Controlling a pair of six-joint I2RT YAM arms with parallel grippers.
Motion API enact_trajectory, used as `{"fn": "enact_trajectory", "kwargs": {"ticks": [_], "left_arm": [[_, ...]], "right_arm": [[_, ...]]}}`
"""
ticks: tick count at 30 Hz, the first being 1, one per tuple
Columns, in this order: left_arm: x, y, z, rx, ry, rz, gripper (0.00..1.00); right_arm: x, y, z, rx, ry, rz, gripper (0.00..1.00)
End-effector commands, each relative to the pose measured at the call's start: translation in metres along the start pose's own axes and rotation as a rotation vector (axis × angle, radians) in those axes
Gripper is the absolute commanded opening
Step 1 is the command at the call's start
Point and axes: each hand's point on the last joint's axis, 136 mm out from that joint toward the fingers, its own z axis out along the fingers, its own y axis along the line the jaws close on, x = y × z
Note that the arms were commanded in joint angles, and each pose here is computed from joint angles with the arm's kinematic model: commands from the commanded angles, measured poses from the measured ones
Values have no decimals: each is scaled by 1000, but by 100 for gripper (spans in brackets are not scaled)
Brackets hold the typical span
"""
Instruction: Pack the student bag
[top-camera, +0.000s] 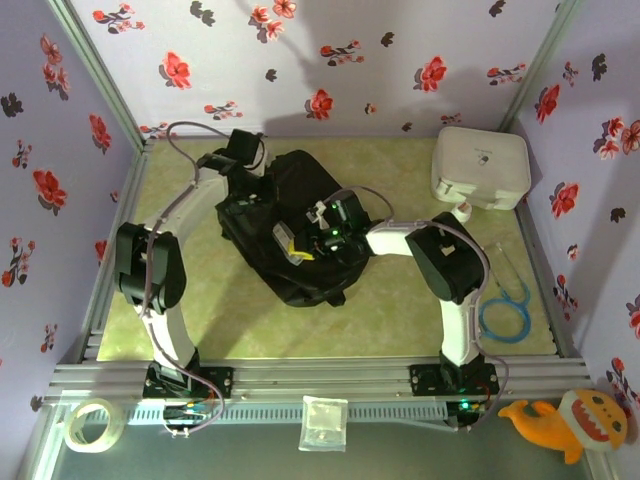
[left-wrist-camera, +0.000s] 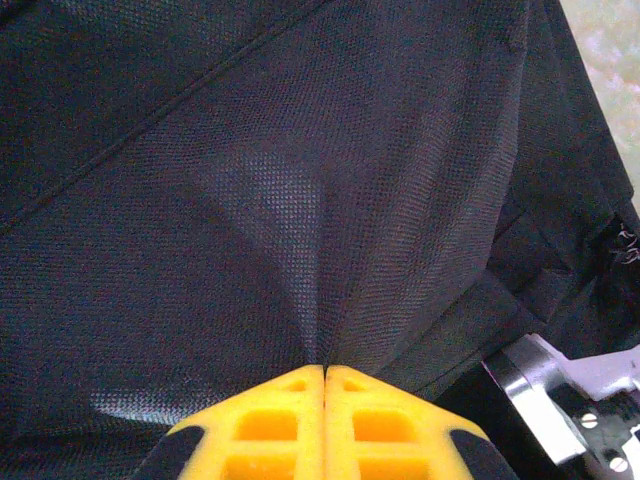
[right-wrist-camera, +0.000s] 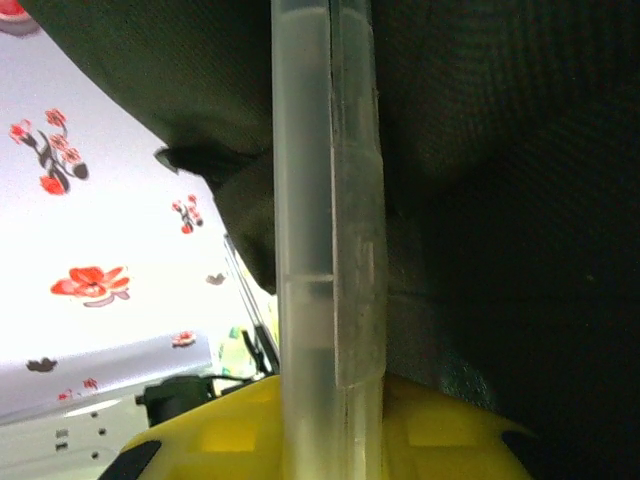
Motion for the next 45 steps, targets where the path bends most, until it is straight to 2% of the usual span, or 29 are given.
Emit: {"fn": "enact_trajectory", "kwargs": {"ticks": [1,5,9,13,16,21,27,31,35,38,40,41,45], "left_arm": [[4,1,-13,34,-6,-45,0],[9,17,-12,-9,-7,-67,0],[11,28,-13,-66,-12,-62,5],[13,38,-17,-132,-7,-31,20],[14,42,-24,-194,-12,20,26],[22,31,-31,-247,-15,145,41],[29,25,-12,-328,21,297,46],[29,37,2,-417,56,334,43],[33,40,14,-439,86,330,37],[36,45,24,-458,106,307,24],[35,45,28,-461,103,296,5],[34,44,28,-456,96,292,0],[23,25,11,-381,39,274,0]], "right_arm": [[-54,29,-14,-116,-224,-116,15],[-82,42,-39,-233,-344,-104,15],[-86,24,-45,-213,-379,-59,15],[-75,-1,-43,-123,-360,-3,14],[-66,-6,-47,-90,-358,11,14],[-46,-22,-49,7,-303,52,14],[-30,-35,-48,54,-253,103,14],[-22,-34,-44,52,-216,111,14],[-15,-34,-40,55,-188,109,14],[-12,-30,-37,42,-164,95,14],[-5,-27,-31,31,-111,87,14],[-2,-27,-27,34,-90,86,14],[11,-35,-19,68,-32,102,14]]}}
